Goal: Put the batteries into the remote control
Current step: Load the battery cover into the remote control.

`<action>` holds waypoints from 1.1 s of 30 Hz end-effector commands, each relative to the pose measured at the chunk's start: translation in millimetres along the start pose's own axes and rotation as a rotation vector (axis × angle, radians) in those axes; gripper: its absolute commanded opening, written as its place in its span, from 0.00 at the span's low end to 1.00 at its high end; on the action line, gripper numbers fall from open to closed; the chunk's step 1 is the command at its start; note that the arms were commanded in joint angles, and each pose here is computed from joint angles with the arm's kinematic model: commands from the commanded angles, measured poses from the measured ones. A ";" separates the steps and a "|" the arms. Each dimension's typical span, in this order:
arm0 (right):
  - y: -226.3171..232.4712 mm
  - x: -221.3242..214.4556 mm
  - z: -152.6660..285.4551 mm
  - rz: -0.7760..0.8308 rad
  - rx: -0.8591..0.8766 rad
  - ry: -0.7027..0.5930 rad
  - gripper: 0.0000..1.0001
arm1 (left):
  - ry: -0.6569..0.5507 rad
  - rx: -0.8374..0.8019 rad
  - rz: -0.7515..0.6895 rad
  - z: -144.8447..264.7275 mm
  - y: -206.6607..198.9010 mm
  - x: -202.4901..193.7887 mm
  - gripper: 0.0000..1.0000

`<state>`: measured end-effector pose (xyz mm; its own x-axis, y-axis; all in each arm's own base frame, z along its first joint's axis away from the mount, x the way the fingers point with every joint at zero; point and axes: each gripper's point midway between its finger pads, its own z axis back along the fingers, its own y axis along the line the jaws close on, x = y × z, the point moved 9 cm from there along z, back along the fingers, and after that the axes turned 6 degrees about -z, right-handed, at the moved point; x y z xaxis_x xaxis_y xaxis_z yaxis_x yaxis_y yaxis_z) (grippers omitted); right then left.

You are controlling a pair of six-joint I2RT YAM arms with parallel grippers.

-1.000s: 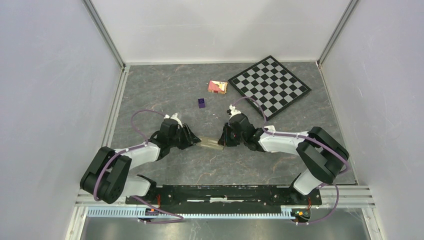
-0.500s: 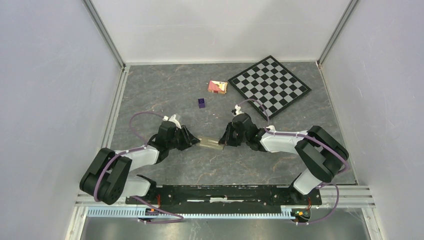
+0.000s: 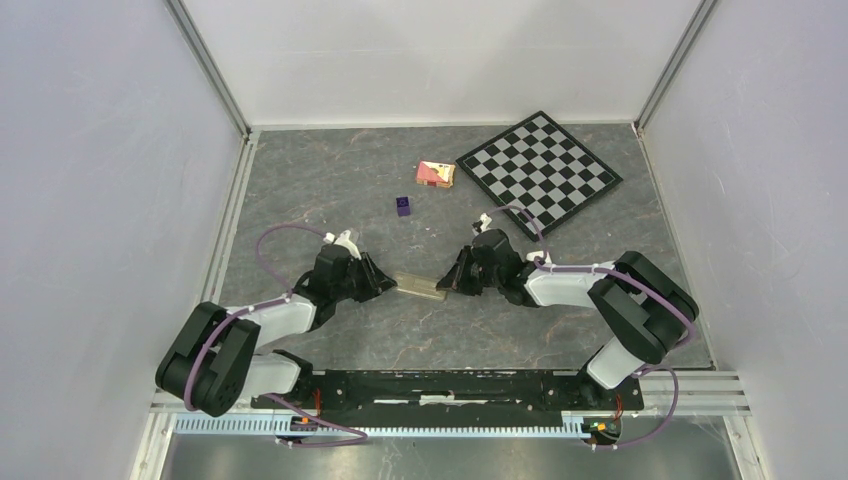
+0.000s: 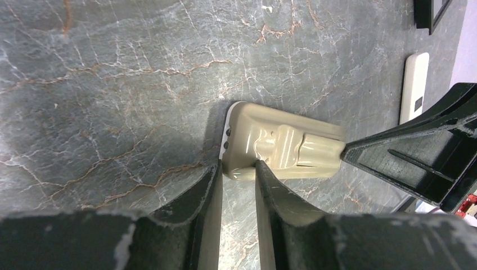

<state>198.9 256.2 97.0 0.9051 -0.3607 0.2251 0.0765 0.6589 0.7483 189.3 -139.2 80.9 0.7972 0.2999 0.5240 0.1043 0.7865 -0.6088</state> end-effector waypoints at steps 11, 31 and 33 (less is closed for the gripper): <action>27.2 2.7 10.2 0.011 0.161 0.004 0.08 | -0.008 -0.069 -0.049 3.6 -9.4 1.2 0.29; 5.3 -6.8 8.5 -0.085 0.124 0.057 0.10 | -0.019 -0.062 -0.041 4.7 -10.3 3.0 0.32; 2.8 -7.5 7.6 -0.090 0.112 0.057 0.11 | -0.020 -0.060 -0.042 4.9 -9.9 2.7 0.32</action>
<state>189.0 251.9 101.3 0.9164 -0.3740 0.1428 0.1111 0.5803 0.8068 187.9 -137.9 82.0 0.7909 0.2965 0.5353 0.1079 0.7935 -0.5989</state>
